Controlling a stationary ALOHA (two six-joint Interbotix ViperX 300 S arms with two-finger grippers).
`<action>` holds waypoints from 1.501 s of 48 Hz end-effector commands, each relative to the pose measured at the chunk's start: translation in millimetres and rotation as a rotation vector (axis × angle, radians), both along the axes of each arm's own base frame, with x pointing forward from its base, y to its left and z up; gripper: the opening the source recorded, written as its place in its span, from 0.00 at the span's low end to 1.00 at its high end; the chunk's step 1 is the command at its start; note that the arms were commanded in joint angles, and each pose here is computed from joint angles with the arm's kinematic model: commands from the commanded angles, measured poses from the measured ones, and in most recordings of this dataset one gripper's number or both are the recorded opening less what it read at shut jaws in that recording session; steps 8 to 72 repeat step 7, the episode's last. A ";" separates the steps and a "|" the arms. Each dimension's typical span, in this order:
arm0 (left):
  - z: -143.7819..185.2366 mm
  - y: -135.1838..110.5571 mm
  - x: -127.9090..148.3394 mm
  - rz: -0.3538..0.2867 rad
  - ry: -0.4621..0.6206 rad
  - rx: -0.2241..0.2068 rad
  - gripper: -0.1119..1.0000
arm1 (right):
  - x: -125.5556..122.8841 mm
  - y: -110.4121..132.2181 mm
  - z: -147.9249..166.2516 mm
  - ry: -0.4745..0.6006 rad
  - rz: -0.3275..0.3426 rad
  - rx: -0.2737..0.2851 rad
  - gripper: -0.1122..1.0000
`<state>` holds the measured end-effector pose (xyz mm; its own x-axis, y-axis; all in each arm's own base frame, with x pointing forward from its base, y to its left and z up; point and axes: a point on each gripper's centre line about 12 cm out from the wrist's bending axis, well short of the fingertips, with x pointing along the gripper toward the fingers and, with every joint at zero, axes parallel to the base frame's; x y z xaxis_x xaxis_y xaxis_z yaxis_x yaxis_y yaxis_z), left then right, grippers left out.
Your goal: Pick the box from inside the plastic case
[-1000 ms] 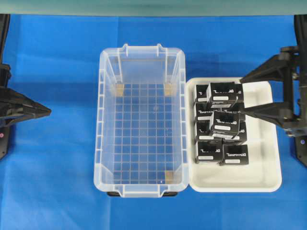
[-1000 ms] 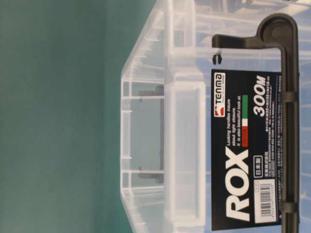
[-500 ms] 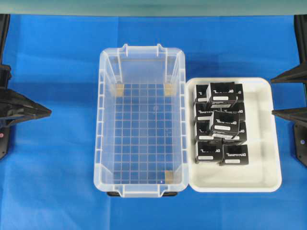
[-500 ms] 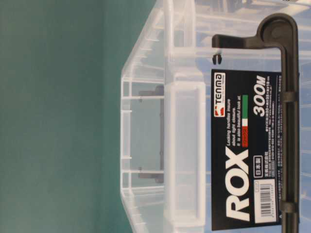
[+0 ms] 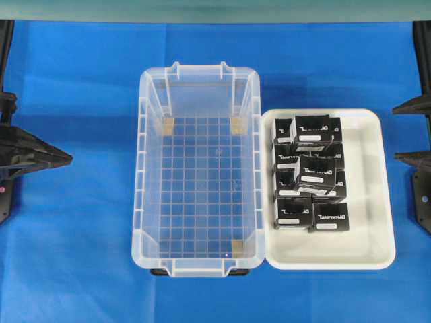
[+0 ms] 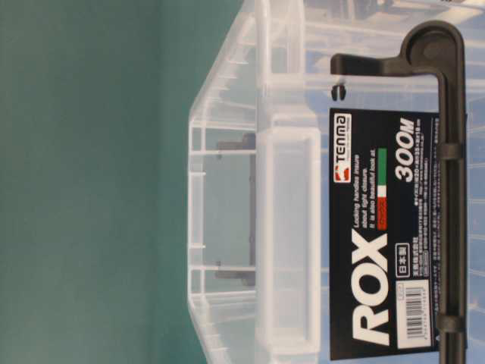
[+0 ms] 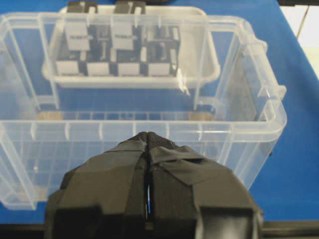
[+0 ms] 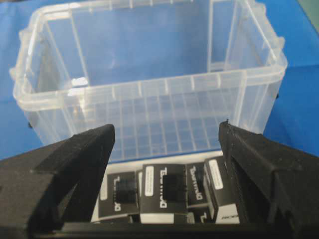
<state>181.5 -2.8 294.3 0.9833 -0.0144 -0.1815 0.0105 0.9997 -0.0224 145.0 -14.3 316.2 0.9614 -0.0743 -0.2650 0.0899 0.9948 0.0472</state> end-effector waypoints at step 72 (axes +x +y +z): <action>9.1 -0.6 3.7 -0.003 -0.017 0.004 0.04 | -9.1 1.3 7.5 -0.054 -0.013 0.037 0.89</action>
